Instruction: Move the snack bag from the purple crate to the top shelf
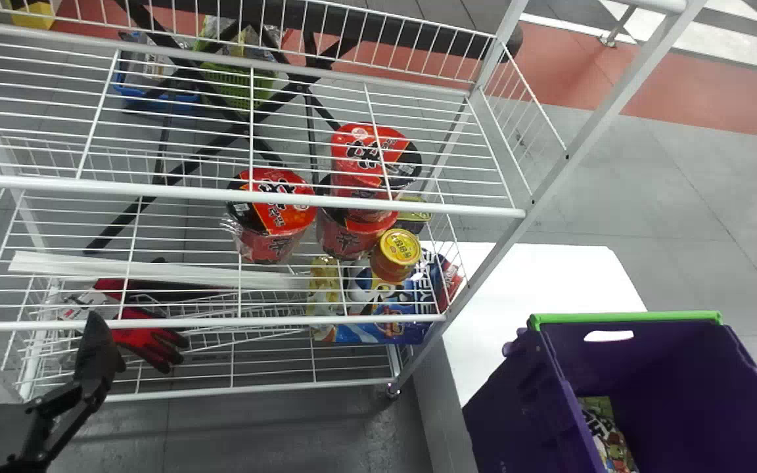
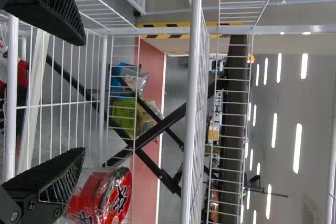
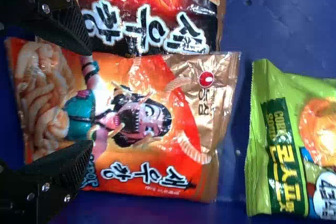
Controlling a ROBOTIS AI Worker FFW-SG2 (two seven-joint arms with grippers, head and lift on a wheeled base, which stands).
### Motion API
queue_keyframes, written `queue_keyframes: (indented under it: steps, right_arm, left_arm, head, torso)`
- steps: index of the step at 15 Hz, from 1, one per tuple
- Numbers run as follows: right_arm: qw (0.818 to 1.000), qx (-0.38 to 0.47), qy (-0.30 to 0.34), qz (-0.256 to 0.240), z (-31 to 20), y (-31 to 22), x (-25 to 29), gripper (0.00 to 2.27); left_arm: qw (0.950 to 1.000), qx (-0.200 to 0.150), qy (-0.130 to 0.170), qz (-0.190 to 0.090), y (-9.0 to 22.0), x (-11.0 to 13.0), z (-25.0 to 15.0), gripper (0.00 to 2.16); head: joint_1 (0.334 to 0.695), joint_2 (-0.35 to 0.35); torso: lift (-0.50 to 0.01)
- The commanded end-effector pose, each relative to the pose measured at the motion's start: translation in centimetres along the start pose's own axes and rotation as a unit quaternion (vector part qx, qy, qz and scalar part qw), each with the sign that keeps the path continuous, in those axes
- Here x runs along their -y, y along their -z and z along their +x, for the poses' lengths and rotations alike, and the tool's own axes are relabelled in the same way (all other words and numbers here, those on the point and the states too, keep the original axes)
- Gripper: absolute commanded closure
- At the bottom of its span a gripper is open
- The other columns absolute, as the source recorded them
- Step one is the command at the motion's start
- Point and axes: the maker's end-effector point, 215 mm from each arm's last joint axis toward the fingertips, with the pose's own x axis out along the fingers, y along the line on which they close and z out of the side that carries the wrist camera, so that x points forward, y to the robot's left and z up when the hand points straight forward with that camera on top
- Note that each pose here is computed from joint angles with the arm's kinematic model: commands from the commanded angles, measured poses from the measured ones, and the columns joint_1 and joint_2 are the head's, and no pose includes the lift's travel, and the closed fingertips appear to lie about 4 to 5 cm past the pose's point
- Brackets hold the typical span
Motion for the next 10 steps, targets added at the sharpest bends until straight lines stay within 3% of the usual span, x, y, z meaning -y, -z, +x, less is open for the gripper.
queue_keyframes:
  steps: [1,10]
  right_arm:
    - [1.0,-0.002,0.001,0.0,0.4,0.3,0.0,0.25]
    - [1.0,0.001,0.023,0.01,-0.1,1.0,2.3,0.25]
  left_arm:
    - [1.0,-0.001,0.001,-0.002,0.2,-0.1,0.2,0.09]
    - [0.9999,-0.012,0.004,-0.004,1.4,-0.3,1.4,0.09]
  head:
    - [0.695,-0.35]
    - [0.695,-0.35]
  torso:
    - [-0.451]
    - [-0.451]
